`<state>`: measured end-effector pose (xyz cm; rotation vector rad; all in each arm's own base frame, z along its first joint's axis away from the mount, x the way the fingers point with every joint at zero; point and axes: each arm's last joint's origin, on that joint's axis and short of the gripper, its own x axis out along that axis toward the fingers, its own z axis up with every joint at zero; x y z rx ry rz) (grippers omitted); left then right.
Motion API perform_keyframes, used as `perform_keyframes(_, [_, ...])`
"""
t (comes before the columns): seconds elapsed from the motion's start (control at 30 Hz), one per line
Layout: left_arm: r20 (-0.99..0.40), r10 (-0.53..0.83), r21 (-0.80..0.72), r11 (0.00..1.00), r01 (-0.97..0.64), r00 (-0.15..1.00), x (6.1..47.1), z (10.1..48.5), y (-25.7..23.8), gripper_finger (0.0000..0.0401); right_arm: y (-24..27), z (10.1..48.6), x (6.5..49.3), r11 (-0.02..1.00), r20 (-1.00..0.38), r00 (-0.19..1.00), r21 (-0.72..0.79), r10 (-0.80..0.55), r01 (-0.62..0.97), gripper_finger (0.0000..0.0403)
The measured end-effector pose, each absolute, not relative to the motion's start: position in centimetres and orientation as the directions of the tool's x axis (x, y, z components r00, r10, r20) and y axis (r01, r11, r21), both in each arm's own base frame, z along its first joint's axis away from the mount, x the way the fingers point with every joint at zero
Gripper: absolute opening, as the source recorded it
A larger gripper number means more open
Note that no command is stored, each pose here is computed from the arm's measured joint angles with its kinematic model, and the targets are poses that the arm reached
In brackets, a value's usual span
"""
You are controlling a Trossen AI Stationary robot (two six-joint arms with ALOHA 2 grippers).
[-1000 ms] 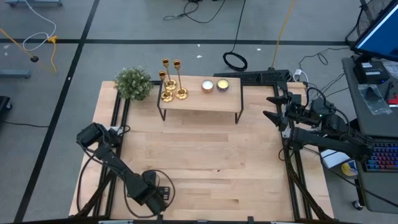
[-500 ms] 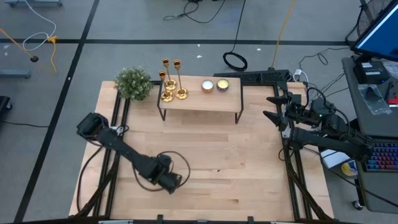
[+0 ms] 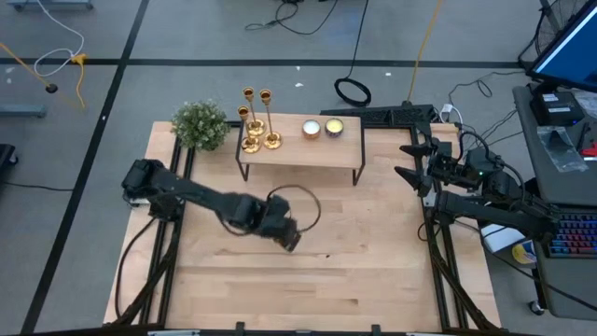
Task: Pick & Place candle stick holders
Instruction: Put the blue scented candle on the shelf
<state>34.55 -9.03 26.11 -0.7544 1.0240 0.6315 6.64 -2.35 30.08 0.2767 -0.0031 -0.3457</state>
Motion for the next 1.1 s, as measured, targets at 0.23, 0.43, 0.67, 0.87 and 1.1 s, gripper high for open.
perform_keyframes(0.23, [-0.817,0.257,-0.256,0.640,-0.725,0.516,36.4,30.4,-5.9,0.0290,-2.4,30.1,6.6,0.904,-0.047,0.941,0.265,-0.335,0.335,0.0380])
perform_keyframes(0.43, [-0.693,0.345,-0.273,0.687,-0.673,0.633,37.8,32.9,-4.5,0.0290,-2.3,30.1,6.6,0.904,-0.047,0.941,0.264,-0.335,0.335,0.0380])
perform_keyframes(0.67, [-0.551,0.404,-0.300,0.721,-0.624,0.731,39.6,33.9,-2.9,0.0290,-2.3,30.1,6.6,0.905,-0.047,0.941,0.261,-0.335,0.335,0.0380])
perform_keyframes(0.87, [-0.493,0.413,-0.272,0.763,-0.587,0.766,41.5,33.8,-2.3,0.0290,-2.4,30.1,6.6,0.905,-0.047,0.941,0.261,-0.336,0.336,0.0380])
perform_keyframes(1.1, [-0.536,0.447,-0.151,0.784,-0.602,0.716,44.4,34.7,-1.6,0.0290,-2.4,30.0,6.6,0.904,-0.051,0.940,0.261,-0.337,0.338,0.0380])
